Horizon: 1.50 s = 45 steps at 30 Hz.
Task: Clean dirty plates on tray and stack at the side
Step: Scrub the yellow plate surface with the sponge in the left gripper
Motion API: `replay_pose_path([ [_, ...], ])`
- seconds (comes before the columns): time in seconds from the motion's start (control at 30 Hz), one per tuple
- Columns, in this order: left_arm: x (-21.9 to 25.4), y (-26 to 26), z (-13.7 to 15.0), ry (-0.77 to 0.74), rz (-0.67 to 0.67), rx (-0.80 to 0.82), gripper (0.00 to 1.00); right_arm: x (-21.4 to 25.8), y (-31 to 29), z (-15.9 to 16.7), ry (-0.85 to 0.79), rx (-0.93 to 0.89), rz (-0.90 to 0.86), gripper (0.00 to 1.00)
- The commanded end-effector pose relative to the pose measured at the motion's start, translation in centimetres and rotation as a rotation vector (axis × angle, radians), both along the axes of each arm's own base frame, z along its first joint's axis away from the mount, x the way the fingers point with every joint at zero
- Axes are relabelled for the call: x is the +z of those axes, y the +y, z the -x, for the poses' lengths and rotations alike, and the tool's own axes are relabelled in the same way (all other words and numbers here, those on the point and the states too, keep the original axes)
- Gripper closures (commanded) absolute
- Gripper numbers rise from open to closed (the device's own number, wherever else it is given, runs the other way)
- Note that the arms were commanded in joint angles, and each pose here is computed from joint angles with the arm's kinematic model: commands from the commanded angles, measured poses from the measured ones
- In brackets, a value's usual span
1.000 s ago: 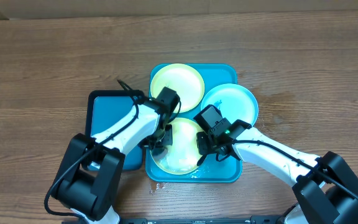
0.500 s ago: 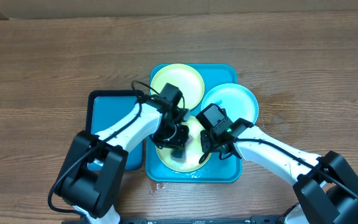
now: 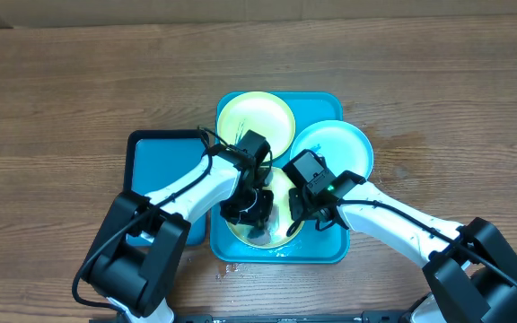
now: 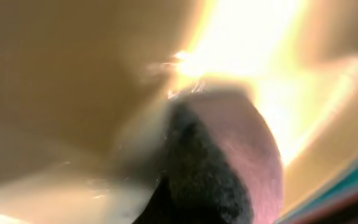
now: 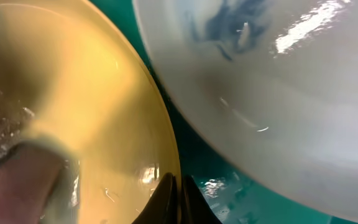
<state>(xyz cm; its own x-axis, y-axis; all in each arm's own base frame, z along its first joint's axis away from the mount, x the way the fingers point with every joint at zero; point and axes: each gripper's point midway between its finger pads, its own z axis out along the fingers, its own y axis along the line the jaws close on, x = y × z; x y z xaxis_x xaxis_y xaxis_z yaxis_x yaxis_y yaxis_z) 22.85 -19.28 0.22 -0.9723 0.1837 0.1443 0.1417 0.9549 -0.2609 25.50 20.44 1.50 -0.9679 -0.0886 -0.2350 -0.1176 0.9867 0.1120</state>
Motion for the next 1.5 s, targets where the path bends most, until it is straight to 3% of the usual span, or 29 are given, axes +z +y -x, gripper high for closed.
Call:
replay_pose_path([
  [0.0, -1.3, 6.7, -2.9, -0.17, -0.396, 0.17, 0.96, -0.1, -0.5, -0.2, -0.015, 0.006, 0.032, 0.96],
  [0.23, 1.3, 7.4, -5.4, -0.251, -0.473, 0.206, 0.96, -0.1, -0.5, -0.2, -0.015, 0.006, 0.031, 0.96],
  [0.43, 2.0, 6.3, -7.7, -0.328, -0.427, 0.198, 0.96, -0.1, -0.5, -0.2, -0.015, 0.006, 0.031, 0.96],
  [0.57, 1.5, 2.2, -8.2, -0.326, -0.21, 0.062, 0.96, -0.1, -0.5, -0.2, -0.015, 0.006, 0.032, 0.96],
  [0.73, 0.6, -3.6, -6.6, -0.231, 0.122, -0.136, 0.96, -0.1, -0.5, -0.2, -0.015, 0.006, 0.031, 0.96],
  [0.87, -1.1, -4.8, -5.1, -0.147, 0.213, -0.207, 0.96, -0.1, -0.5, -0.2, -0.015, 0.006, 0.031, 0.96],
  [1.0, -2.9, -2.4, -5.1, -0.099, 0.113, -0.142, 0.96, -0.1, -0.5, -0.2, -0.015, 0.006, 0.032, 0.96],
  [1.13, -3.5, 3.5, -6.2, -0.102, -0.207, 0.106, 0.96, -0.1, -0.5, -0.2, -0.015, 0.006, 0.032, 0.96],
  [1.3, -1.3, 8.6, -6.3, -0.152, -0.488, 0.233, 0.96, -0.1, -0.5, -0.2, -0.015, 0.006, 0.032, 0.96],
  [1.47, 0.9, 10.0, -6.1, -0.174, -0.561, 0.257, 0.96, -0.1, -0.5, -0.2, -0.015, 0.006, 0.032, 0.96],
])
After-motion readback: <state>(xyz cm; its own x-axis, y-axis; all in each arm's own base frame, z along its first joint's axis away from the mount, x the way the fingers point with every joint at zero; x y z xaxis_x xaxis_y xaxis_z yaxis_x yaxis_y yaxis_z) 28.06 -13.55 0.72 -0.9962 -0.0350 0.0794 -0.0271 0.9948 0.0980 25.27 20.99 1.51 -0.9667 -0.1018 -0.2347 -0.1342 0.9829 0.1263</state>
